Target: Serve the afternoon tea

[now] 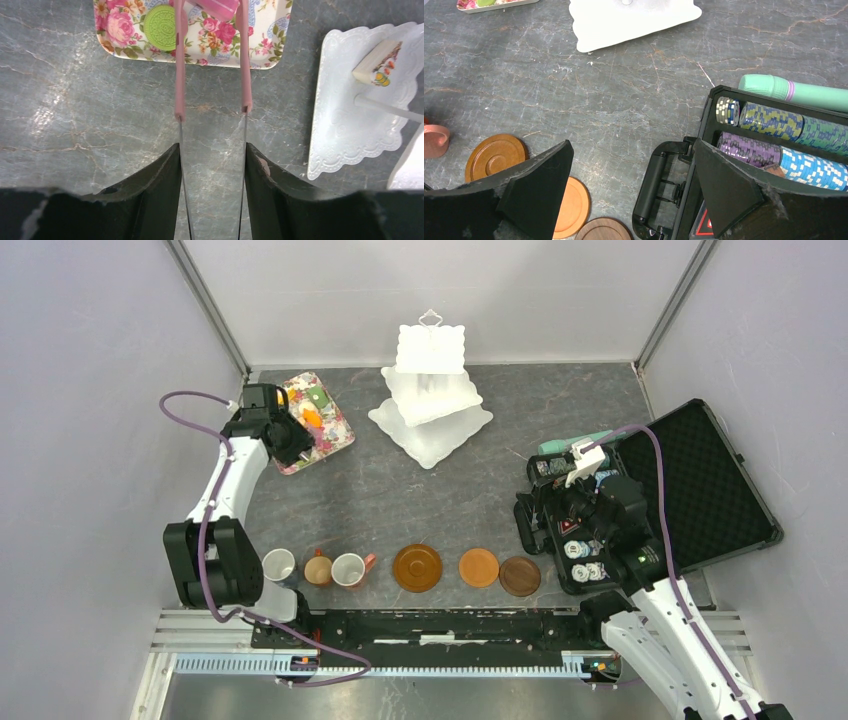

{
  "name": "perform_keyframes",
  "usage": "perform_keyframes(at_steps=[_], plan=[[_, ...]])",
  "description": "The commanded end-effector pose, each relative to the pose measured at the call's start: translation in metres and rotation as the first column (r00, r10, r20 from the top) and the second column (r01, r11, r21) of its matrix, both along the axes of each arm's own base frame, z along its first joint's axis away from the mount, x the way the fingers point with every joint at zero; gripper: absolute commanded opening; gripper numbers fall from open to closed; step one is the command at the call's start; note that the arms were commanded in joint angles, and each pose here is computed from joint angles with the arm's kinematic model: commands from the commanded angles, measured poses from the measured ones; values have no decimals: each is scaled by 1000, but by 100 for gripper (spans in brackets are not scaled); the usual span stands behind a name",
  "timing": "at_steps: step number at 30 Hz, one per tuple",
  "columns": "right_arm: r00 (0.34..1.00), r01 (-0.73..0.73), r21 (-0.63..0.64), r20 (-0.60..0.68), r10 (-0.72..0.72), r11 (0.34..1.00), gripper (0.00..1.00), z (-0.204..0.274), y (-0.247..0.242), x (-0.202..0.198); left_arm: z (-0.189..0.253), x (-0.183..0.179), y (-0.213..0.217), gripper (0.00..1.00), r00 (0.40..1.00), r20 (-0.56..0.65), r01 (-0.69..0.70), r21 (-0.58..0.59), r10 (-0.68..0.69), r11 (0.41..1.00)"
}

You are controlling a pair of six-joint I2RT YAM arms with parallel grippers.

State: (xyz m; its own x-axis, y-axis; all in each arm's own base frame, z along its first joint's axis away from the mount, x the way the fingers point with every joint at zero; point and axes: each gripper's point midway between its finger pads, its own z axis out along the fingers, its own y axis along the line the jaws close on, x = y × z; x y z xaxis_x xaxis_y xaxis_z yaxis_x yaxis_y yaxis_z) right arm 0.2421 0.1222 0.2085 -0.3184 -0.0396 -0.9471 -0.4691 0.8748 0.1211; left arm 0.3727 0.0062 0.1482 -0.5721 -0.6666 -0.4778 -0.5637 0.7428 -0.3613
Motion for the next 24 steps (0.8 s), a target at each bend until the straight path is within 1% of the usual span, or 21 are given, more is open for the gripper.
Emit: perform_keyframes(at_steps=[1, 4, 6, 10, 14, 21, 24], plan=[[999, 1, 21, 40, -2, 1000, 98, 11, 1, 3, 21, 16, -8, 53, 991, 104, -73, -115, 86, 991], [999, 7, 16, 38, -7, 1000, 98, 9, 0, 3, 19, 21, -12, 53, 986, 114, -96, -181, 118, 979], [999, 10, 15, 36, -10, 1000, 98, 8, -1, 3, 14, 24, -15, 53, 986, 98, -108, -215, 132, 971], [999, 9, 17, 35, -10, 1000, 98, 7, 0, 2, 8, 30, -20, 53, 984, 90, -123, -262, 151, 957], [999, 10, 15, 34, -11, 1000, 98, 6, -1, 3, 6, 33, -18, 54, 982, 78, -145, -266, 171, 953], [999, 10, 20, 37, -11, 1000, 98, 7, 0, 3, 10, 19, -9, 53, 975, 68, -192, -228, 212, 955], [999, 4, 24, 32, -5, 1000, 98, 6, 1, 3, 10, 18, -8, 53, 979, 65, -177, -215, 195, 960]])
